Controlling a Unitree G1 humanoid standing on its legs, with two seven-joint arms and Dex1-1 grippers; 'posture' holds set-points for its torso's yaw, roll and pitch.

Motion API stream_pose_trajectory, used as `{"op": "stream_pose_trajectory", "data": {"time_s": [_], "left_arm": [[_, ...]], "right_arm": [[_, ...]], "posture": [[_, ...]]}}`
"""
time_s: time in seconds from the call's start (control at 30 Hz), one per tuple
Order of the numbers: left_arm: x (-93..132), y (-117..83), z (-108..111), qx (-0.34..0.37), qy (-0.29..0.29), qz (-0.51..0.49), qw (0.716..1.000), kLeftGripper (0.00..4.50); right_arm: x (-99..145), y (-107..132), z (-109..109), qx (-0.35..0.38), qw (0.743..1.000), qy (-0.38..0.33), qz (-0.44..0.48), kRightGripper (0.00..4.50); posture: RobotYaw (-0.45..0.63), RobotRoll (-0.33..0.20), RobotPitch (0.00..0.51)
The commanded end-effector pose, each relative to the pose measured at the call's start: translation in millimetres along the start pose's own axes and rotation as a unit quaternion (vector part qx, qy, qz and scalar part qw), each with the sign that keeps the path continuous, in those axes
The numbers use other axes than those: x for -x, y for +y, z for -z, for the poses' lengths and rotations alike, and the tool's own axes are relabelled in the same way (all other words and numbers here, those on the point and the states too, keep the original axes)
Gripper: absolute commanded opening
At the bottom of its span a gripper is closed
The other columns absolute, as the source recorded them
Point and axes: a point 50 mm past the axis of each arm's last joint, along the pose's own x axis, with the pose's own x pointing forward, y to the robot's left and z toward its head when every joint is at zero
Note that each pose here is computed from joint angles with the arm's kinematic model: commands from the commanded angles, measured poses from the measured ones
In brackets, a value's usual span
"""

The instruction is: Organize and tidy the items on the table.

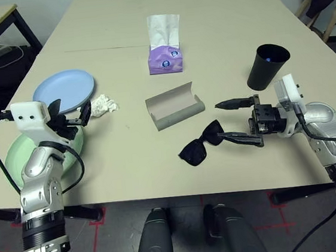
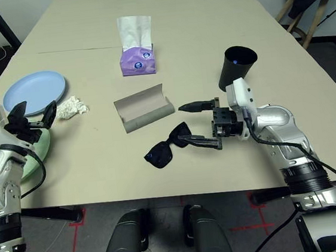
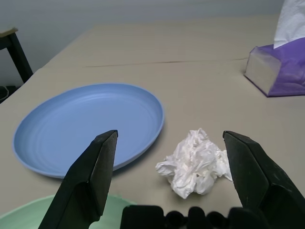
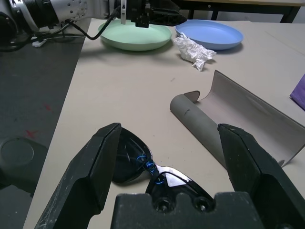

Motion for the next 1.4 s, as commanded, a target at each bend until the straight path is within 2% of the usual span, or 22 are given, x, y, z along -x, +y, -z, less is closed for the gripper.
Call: {"op": "stream_pose_trajectory", "data": {"time_s": [0.03, 0.17, 0.27, 0.4, 0.53, 0.7, 0.8, 1.0, 1.3, 1.4], "left_arm": [[0, 14, -13, -0.004, 0.033, -0.030, 0.999, 4.50], [3, 30, -19, 0.018, 0.086, -0.060, 0.994, 4.50], [10, 49, -19, 0.048, 0.140, -0.106, 0.983, 4.50], [20, 74, -15, 0.063, 0.182, -0.173, 0.966, 4.50], [35, 101, -11, 0.078, 0.214, -0.227, 0.947, 4.50], [52, 123, -6, 0.081, 0.241, -0.257, 0.932, 4.50], [58, 127, -3, 0.084, 0.256, -0.253, 0.929, 4.50], [60, 118, 7, 0.105, 0.276, -0.223, 0.929, 4.50], [61, 116, 10, 0.113, 0.290, -0.191, 0.931, 4.50], [62, 117, 12, 0.115, 0.296, -0.189, 0.929, 3.49]], "right_arm": [[-1, 2, 2, 0.003, 1.000, -0.002, 0.000, 4.45], [-3, 4, 2, -0.002, 1.000, -0.007, 0.002, 4.45], [-5, 5, 2, -0.005, 1.000, -0.011, 0.003, 4.45], [-8, 5, 2, -0.007, 1.000, -0.014, 0.003, 4.45], [-8, 6, 2, -0.006, 1.000, -0.015, 0.003, 4.45], [-9, 7, 1, -0.005, 1.000, -0.018, 0.005, 4.45], [-10, 8, 1, -0.005, 1.000, -0.019, 0.006, 4.45], [-13, 8, 1, -0.003, 1.000, -0.021, 0.006, 4.45], [-13, 9, -1, 0.000, 1.000, -0.021, 0.011, 4.45], [-14, 8, -2, 0.001, 1.000, -0.022, 0.011, 4.50]], "posture": [[0.18, 0.000, 0.131], [0.18, 0.000, 0.134], [0.18, 0.000, 0.135], [0.18, 0.000, 0.140], [0.18, 0.000, 0.138], [0.18, 0.000, 0.129], [0.18, 0.000, 0.127], [0.18, 0.000, 0.128], [0.17, 0.000, 0.130], [0.17, 0.000, 0.130]]}}
